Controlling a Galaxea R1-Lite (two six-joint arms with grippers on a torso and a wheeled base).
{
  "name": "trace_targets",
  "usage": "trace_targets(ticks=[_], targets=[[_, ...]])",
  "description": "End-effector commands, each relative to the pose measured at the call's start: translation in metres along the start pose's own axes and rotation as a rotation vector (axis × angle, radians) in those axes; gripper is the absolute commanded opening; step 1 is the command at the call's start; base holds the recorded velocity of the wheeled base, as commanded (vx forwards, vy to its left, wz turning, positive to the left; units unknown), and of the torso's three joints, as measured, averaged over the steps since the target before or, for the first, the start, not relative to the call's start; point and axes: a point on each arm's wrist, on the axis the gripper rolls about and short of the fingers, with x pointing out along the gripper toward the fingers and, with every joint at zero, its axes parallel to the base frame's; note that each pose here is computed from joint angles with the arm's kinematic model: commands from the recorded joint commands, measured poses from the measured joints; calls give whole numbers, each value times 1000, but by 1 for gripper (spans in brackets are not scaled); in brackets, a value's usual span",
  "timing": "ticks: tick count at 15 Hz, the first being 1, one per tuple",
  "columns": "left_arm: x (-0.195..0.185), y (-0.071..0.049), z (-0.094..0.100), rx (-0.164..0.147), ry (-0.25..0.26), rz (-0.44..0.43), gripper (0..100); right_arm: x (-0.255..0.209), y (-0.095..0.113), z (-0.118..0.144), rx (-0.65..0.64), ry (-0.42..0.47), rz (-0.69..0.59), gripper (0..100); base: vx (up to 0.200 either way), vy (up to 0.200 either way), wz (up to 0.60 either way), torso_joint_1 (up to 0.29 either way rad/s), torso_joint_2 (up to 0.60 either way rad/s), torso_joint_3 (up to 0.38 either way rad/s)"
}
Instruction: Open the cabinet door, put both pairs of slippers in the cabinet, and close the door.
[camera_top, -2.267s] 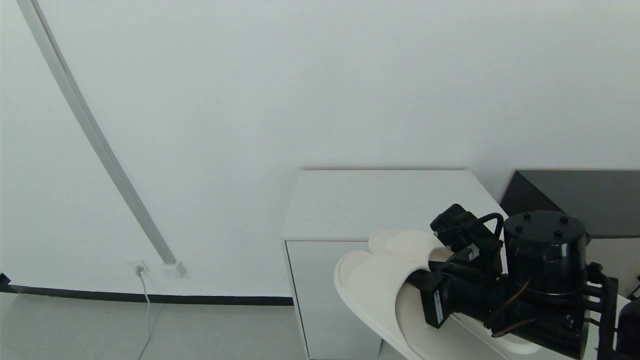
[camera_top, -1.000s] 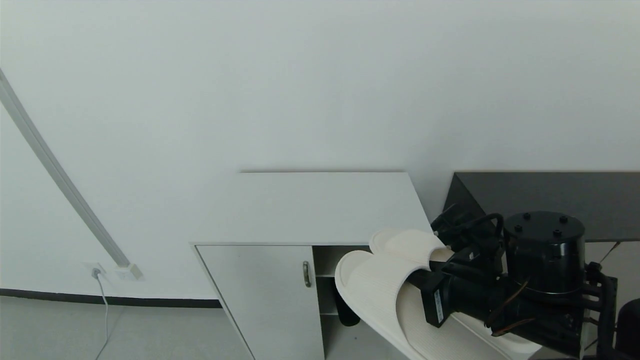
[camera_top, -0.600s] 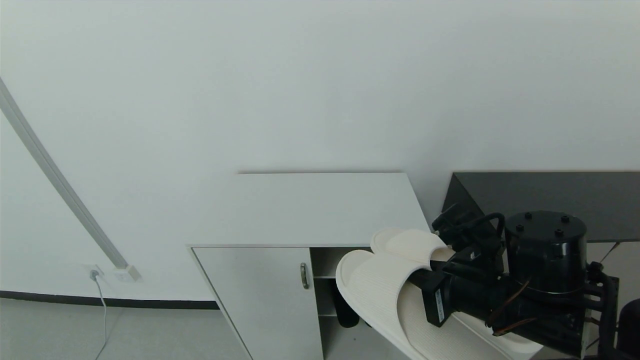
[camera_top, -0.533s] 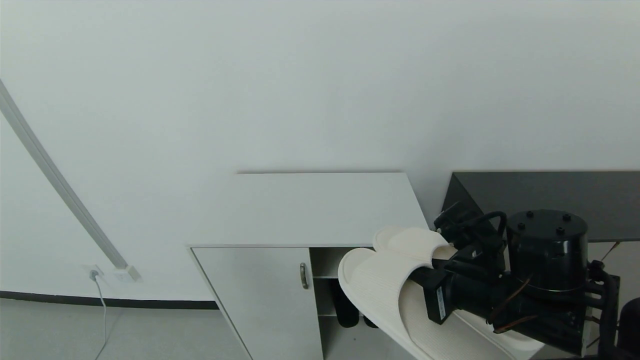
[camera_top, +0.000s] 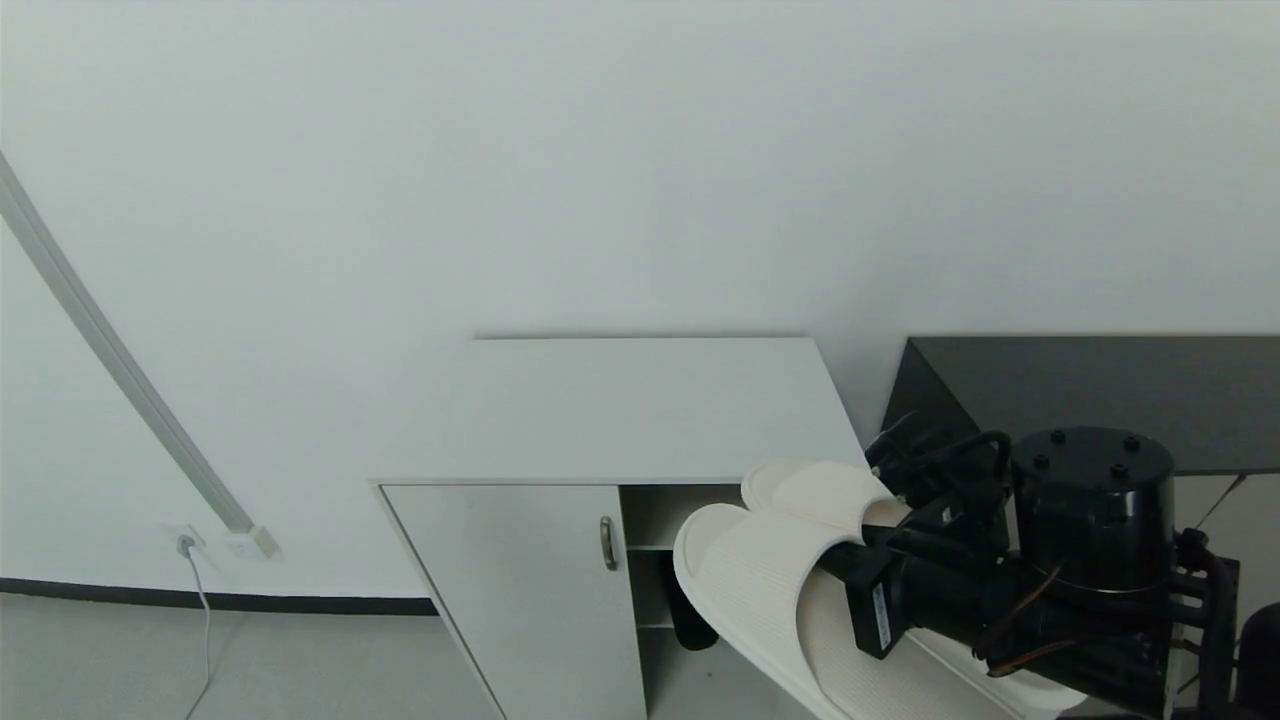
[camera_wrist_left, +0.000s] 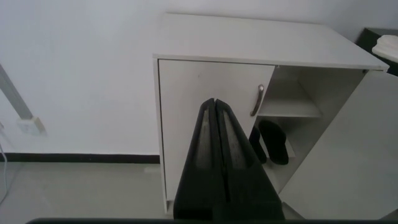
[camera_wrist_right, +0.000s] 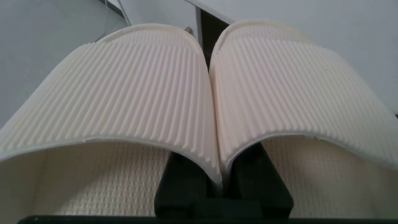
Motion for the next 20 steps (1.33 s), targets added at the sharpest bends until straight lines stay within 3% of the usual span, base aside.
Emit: trace_targets(ticks=[1,11,20], targets=[[0,0,0,0,0,0,0,1,0,-1,0,3,1,0,0,0,0,-154,349,188],[0,0,0,-5,0,0,0,0,1,-1,-3,4,7,0,0,0,0,-159,367,200],[0,0,0,-5,0,0,0,1,1,-1,-2,6,8,0,0,0,0,-218,531,309]])
